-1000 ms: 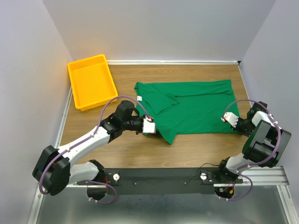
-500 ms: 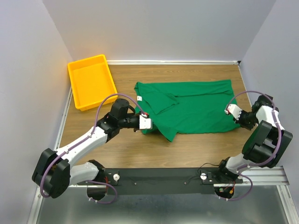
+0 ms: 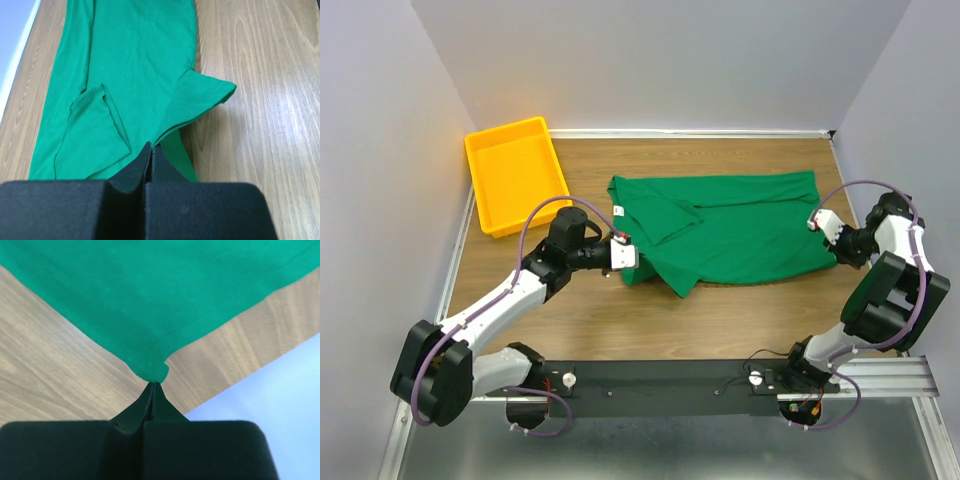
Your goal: Fold and stack the t-shirts
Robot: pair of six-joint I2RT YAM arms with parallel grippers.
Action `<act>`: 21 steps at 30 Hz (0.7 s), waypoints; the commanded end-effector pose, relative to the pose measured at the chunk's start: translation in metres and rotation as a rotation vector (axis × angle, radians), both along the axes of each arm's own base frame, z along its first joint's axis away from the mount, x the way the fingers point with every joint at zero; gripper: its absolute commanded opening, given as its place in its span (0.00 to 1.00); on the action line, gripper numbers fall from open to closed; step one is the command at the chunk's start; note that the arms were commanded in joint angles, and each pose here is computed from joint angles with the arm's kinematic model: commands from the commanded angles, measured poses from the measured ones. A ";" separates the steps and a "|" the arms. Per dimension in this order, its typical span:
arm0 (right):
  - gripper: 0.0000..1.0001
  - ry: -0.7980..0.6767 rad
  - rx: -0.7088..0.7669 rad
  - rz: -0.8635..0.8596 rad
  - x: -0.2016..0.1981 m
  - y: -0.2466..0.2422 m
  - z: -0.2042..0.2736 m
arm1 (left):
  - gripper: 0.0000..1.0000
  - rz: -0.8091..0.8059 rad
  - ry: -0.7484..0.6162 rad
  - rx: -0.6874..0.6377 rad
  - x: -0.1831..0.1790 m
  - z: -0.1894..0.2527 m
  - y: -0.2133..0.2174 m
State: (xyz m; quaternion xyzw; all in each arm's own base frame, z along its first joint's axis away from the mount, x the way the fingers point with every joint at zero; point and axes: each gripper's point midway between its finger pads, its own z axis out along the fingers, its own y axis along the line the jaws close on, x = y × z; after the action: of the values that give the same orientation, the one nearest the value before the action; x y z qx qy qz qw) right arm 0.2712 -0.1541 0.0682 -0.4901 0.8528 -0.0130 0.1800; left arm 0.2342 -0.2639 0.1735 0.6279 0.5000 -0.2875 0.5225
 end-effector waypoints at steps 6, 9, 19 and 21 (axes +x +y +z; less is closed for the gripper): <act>0.01 0.027 0.078 -0.014 -0.001 0.009 -0.005 | 0.00 -0.027 -0.012 -0.042 0.004 0.011 -0.003; 0.00 0.132 0.065 0.051 -0.031 0.016 -0.026 | 0.00 -0.028 -0.010 -0.043 0.004 0.011 -0.003; 0.26 0.164 0.071 -0.009 -0.042 0.018 -0.046 | 0.00 -0.033 0.001 -0.043 0.006 0.011 -0.005; 0.39 0.140 0.060 -0.027 -0.031 0.012 -0.038 | 0.00 -0.031 0.001 -0.044 0.006 0.012 -0.005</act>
State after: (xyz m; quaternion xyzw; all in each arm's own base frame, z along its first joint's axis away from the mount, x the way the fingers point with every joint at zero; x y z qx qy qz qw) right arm 0.2203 -0.1302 0.0193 -0.4924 0.8601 0.0653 0.1163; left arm 0.2383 -0.2637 0.1704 0.6232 0.5035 -0.2970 0.5195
